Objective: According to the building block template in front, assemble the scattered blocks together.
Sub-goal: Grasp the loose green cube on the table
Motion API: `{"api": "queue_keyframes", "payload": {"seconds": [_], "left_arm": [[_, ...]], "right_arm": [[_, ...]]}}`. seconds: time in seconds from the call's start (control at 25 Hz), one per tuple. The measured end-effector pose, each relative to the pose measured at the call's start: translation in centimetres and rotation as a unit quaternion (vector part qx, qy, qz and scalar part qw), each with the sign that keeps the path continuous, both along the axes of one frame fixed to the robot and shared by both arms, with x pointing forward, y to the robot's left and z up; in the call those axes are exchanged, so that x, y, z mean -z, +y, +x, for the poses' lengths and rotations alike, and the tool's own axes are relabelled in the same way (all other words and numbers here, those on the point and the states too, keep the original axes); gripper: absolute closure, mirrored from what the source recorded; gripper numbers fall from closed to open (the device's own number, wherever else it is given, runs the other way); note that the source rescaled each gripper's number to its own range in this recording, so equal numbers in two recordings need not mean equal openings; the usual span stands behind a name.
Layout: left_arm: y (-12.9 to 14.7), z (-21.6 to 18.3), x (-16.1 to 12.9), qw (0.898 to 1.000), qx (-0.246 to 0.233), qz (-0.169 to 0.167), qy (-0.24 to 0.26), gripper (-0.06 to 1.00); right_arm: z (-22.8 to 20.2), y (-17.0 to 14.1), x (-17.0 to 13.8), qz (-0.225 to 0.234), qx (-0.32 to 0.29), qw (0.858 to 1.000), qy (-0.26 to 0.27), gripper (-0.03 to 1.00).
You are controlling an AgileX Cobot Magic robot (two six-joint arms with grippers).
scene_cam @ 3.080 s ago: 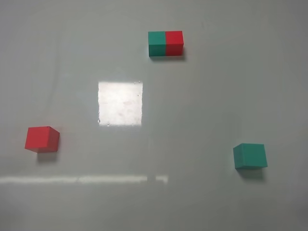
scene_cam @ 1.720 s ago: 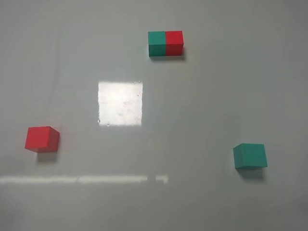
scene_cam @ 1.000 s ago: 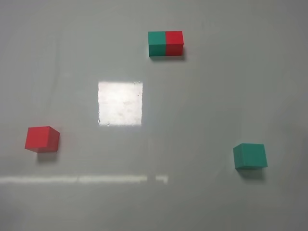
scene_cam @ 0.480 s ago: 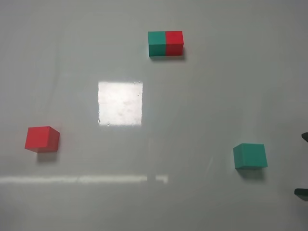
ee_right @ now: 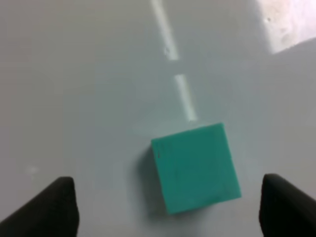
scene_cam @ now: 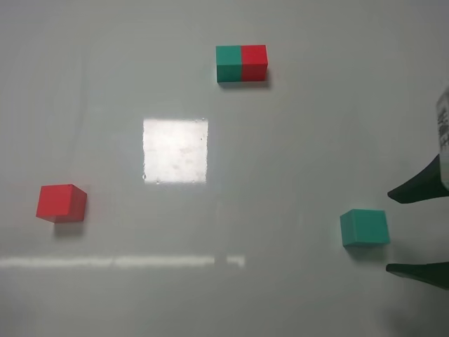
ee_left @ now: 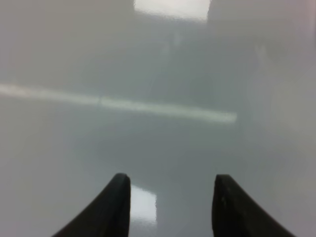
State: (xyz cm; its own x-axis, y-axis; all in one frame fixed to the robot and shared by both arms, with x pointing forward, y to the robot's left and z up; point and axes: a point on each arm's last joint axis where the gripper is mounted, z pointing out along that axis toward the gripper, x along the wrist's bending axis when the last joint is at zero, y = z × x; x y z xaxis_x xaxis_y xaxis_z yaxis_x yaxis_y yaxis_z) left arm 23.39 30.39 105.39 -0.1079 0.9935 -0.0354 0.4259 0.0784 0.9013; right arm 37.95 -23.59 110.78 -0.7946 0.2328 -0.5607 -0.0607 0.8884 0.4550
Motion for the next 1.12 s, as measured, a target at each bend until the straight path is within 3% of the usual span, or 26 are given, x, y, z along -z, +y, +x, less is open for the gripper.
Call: {"api": "queue_keyframes", "payload": {"seconds": [0.16, 0.56, 0.84, 0.92, 1.0, 1.04, 1.08, 1.12], "left_arm": [[0.0, 0.0, 0.0, 1.000, 0.001, 0.001, 0.000, 0.93], [0.0, 0.0, 0.0, 1.000, 0.001, 0.001, 0.000, 0.93], [0.0, 0.0, 0.0, 1.000, 0.001, 0.001, 0.000, 0.93], [0.0, 0.0, 0.0, 1.000, 0.001, 0.001, 0.000, 0.93], [0.0, 0.0, 0.0, 1.000, 0.001, 0.001, 0.000, 0.93], [0.0, 0.0, 0.0, 1.000, 0.001, 0.001, 0.000, 0.93], [0.0, 0.0, 0.0, 1.000, 0.001, 0.001, 0.000, 0.93], [0.0, 0.0, 0.0, 1.000, 0.001, 0.001, 0.000, 0.93]], "right_arm": [[0.9, 1.2, 0.6, -0.027, -0.031, 0.999, -0.009, -0.02], [3.1, 2.0, 2.2, -0.063, -0.002, 0.998, 0.009, -0.03], [4.0, 2.4, 3.0, -0.065, 0.005, 0.998, 0.026, 0.12], [4.3, 2.6, 3.3, -0.067, 0.007, 0.997, 0.033, 0.21], [4.5, 2.7, 3.5, -0.068, 0.008, 0.997, 0.035, 0.39], [4.6, 2.7, 3.5, -0.068, 0.008, 0.997, 0.033, 0.57], [4.6, 2.7, 3.5, -0.067, 0.008, 0.997, 0.031, 0.85], [4.6, 2.7, 3.5, -0.067, 0.008, 0.997, 0.030, 0.97]]}}
